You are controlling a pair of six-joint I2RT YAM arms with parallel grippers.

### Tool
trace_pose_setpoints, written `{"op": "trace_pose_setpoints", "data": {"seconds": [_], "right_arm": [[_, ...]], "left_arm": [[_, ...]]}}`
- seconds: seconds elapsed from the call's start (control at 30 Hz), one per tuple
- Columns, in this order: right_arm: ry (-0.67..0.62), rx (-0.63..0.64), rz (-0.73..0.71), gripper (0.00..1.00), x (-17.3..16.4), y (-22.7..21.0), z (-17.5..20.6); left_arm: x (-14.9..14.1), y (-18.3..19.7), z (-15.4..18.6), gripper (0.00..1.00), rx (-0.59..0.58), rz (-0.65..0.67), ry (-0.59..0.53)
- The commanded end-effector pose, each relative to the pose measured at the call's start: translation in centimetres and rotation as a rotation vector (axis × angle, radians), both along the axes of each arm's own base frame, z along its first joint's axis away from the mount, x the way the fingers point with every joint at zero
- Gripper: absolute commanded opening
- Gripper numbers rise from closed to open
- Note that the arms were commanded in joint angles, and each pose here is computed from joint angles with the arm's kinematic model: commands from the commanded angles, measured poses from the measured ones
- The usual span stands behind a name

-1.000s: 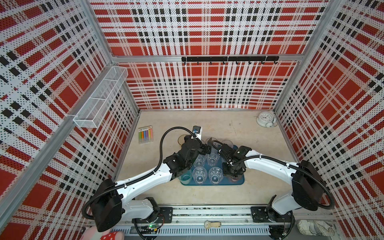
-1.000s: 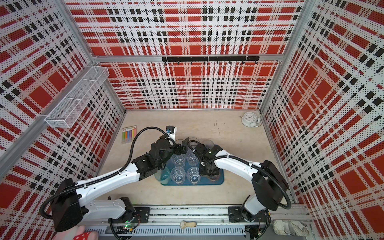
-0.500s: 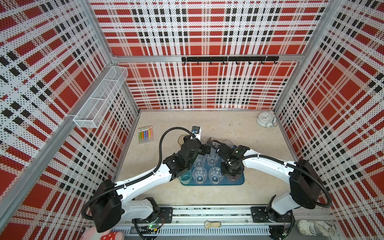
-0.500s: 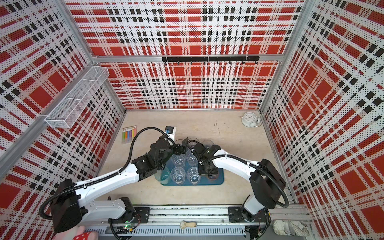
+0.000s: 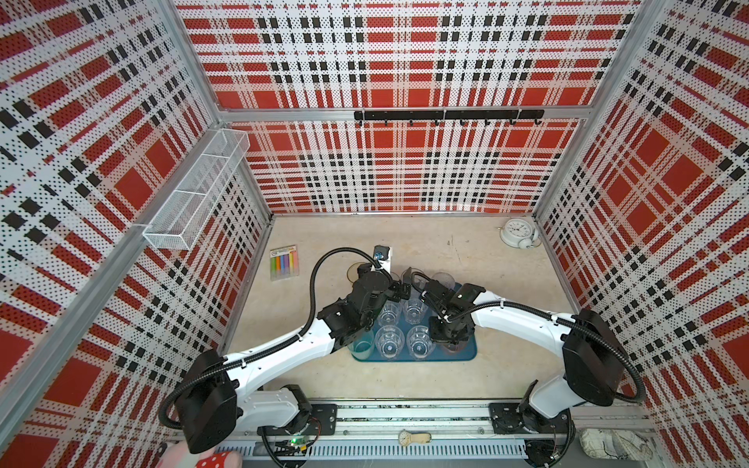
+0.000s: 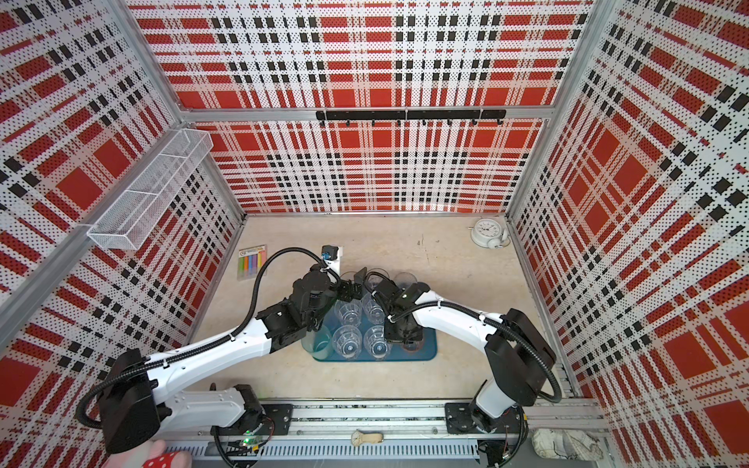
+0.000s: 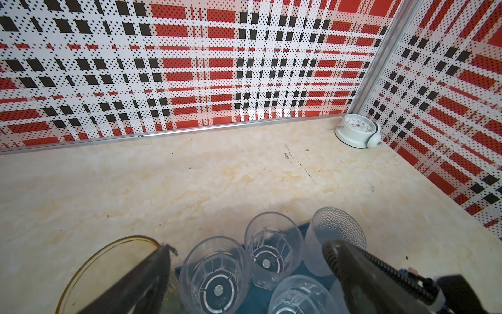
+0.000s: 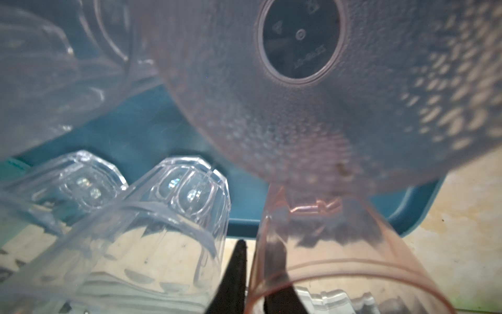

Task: Place the glasses into the tray
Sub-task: Place the glass on the tray, then reset both arms

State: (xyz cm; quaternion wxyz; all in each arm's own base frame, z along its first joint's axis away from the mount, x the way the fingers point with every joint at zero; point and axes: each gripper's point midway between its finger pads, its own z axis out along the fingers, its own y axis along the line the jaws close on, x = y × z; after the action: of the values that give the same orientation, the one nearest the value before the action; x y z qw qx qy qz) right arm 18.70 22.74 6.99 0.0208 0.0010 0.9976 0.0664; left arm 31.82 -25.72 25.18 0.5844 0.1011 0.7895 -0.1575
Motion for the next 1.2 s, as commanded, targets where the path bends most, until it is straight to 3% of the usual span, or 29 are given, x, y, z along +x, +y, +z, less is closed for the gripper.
{"op": "trace_pose_setpoints", "data": {"seconds": [0.0, 0.4, 0.67, 0.9, 1.17], "right_arm": [[-0.026, 0.049, 0.031, 0.24, 0.4, 1.7, 1.5], [-0.116, 0.019, 0.003, 0.32, 2.1, -0.6, 5.9], [-0.308, 0.048, -0.120, 0.31, 7.7, -6.0, 11.2], [-0.484, 0.123, -0.253, 0.29, 13.3, -11.2, 13.1], [-0.655, 0.144, -0.416, 0.42, 18.5, -17.9, 13.3]], "left_arm": [[-0.4, -0.5, 1.0, 0.98, -0.046, -0.027, -0.020], [-0.4, 0.2, 2.4, 0.98, -0.054, -0.002, -0.036], [1.3, 2.2, 3.5, 0.98, -0.055, 0.060, -0.003], [3.5, 9.3, 4.2, 0.98, -0.108, 0.220, 0.025], [4.9, 20.9, 4.9, 0.98, -0.146, 0.535, -0.008]]}}
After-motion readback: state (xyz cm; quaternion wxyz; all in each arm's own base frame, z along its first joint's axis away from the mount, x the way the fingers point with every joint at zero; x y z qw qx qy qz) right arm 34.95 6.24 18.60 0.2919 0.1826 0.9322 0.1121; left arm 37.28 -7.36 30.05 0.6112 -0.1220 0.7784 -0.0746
